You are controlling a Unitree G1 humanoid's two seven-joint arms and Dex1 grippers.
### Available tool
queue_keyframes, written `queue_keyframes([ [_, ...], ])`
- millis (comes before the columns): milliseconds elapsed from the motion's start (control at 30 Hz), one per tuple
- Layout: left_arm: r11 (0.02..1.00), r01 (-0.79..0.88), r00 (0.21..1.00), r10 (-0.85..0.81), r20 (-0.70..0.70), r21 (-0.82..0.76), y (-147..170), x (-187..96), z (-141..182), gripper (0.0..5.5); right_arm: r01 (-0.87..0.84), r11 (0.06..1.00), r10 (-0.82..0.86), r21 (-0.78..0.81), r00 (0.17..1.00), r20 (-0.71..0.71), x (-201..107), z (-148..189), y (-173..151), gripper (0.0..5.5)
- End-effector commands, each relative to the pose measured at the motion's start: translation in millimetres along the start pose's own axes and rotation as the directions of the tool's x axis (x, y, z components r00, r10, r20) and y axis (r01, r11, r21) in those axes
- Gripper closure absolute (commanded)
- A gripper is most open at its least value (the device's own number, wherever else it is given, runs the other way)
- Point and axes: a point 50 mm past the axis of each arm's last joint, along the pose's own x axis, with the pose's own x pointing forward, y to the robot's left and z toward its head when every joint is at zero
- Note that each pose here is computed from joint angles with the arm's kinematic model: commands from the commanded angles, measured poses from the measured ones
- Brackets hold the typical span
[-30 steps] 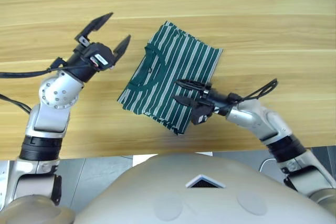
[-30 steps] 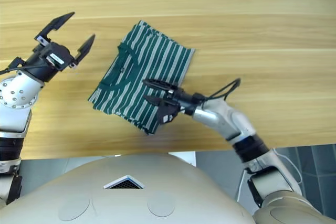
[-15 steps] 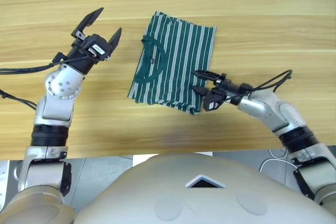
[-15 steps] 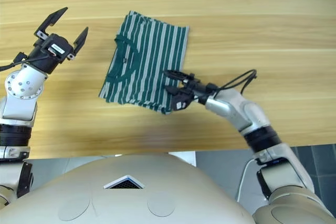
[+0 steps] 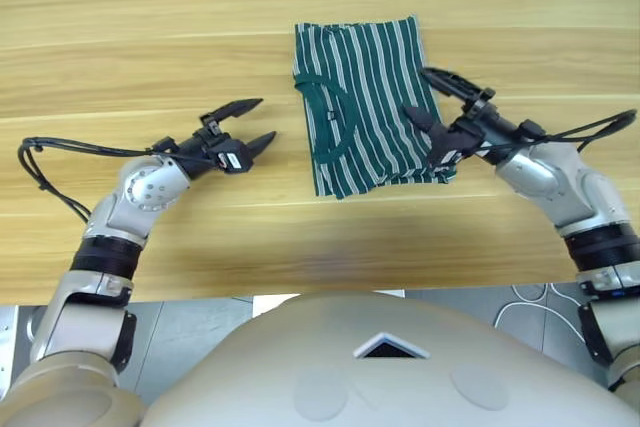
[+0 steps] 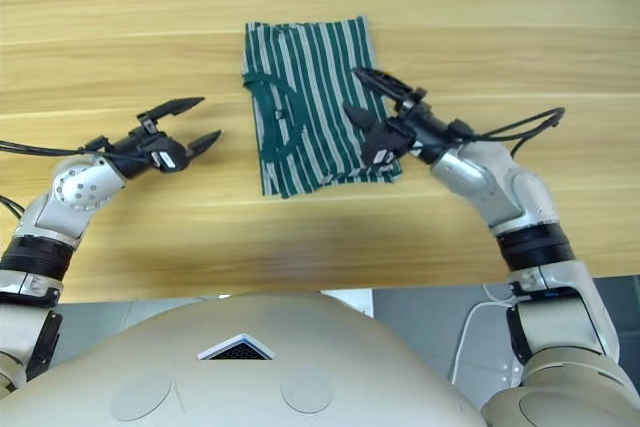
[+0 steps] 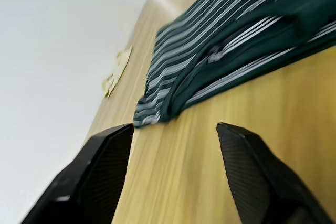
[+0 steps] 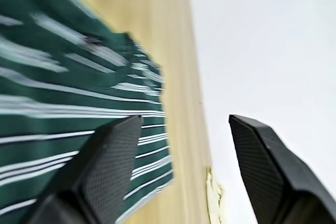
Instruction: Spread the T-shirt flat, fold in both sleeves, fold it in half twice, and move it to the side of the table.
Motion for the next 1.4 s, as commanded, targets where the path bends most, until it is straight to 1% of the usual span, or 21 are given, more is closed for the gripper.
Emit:
queue_keyframes([
  [33,0.995,0.052,0.999,-0.052,0.003,0.082,3,1,-3,2.55,0.048,0.998,-0.051,-0.027,0.993,-0.111,-18,-22,-16,2.45],
  [133,0.984,0.135,0.991,-0.132,-0.033,0.118,-4,0,-8,2.55,-0.059,0.995,0.04,-0.078,0.973,-0.227,-41,-38,-9,2.45],
  [167,0.973,0.192,0.981,-0.19,-0.03,0.129,-11,0,-7,2.55,-0.159,0.983,0.129,-0.092,0.953,-0.275,-54,-43,1,2.45],
  [233,0.948,0.287,0.957,-0.288,-0.01,0.139,-23,-3,-2,2.55,-0.305,0.949,0.264,-0.08,0.906,-0.329,-75,-45,14,2.45],
  [300,0.911,0.389,0.92,-0.392,-0.004,0.137,-35,-7,2,2.55,-0.389,0.92,0.352,-0.05,0.875,-0.333,-84,-42,24,2.45],
  [367,0.884,0.452,0.891,-0.455,-0.003,0.121,-42,-10,3,2.55,-0.408,0.912,0.377,-0.039,0.873,-0.308,-80,-37,29,2.45],
  [400,0.887,0.443,0.894,-0.447,0.005,0.127,-41,-7,4,2.55,-0.387,0.921,0.36,-0.042,0.887,-0.289,-74,-35,28,2.45],
  [433,0.913,0.383,0.921,-0.389,0.019,0.139,-33,-1,6,2.55,-0.352,0.935,0.328,-0.046,0.905,-0.27,-68,-33,26,2.45],
  [500,0.969,0.192,0.977,-0.203,0.062,0.157,-10,14,12,2.55,-0.3,0.953,0.275,-0.054,0.924,-0.266,-58,-34,20,2.45],
  [533,0.98,0.116,0.989,-0.129,0.073,0.16,0,19,13,2.55,-0.302,0.952,0.277,-0.055,0.921,-0.274,-57,-36,21,2.45],
  [567,0.983,0.08,0.992,-0.096,0.086,0.167,4,22,15,2.55,-0.321,0.946,0.296,-0.048,0.913,-0.28,-58,-37,26,2.45],
  [667,0.986,0.049,0.988,-0.071,0.138,0.16,4,29,24,2.55,-0.33,0.944,0.314,-0.023,0.915,-0.254,-57,-31,33,2.45],
  [867,0.981,0.109,0.965,-0.143,0.222,0.161,-7,36,39,2.55,-0.191,0.981,0.179,-0.046,0.966,-0.188,-45,-19,15,2.45],
  [933,0.981,0.058,0.976,-0.095,0.197,0.185,3,46,34,2.55,-0.163,0.985,0.149,-0.059,0.97,-0.192,-40,-21,13,2.45],
  [1000,0.974,-0.043,0.99,0.011,0.142,0.222,23,59,25,2.55,-0.15,0.987,0.135,-0.061,0.972,-0.192,-34,-22,15,2.45],
  [1067,0.961,-0.135,0.989,0.114,0.1,0.242,41,71,17,2.55,-0.187,0.981,0.174,-0.056,0.967,-0.185,-30,-21,25,2.45],
  [1100,0.956,-0.147,0.988,0.128,0.092,0.252,45,76,15,2.55,-0.206,0.977,0.194,-0.054,0.964,-0.18,-31,-20,28,2.45],
  [1167,0.954,-0.144,0.988,0.121,0.1,0.263,44,82,15,2.55,-0.194,0.979,0.183,-0.054,0.968,-0.173,-33,-19,24,2.45],
  [1233,0.963,-0.1,0.986,0.063,0.153,0.25,31,85,23,2.55,-0.214,0.977,0.21,-0.013,0.967,-0.144,-38,-13,27,2.45],
  [1300,0.971,-0.048,0.972,-0.01,0.237,0.236,14,84,34,2.55,-0.228,0.973,0.228,0.011,0.965,-0.131,-43,-9,29,2.45],
  [1400,0.979,0.017,0.928,-0.091,0.361,0.204,-6,76,52,2.55,-0.222,0.973,0.228,0.066,0.967,-0.115,-50,-3,30,2.45],
])
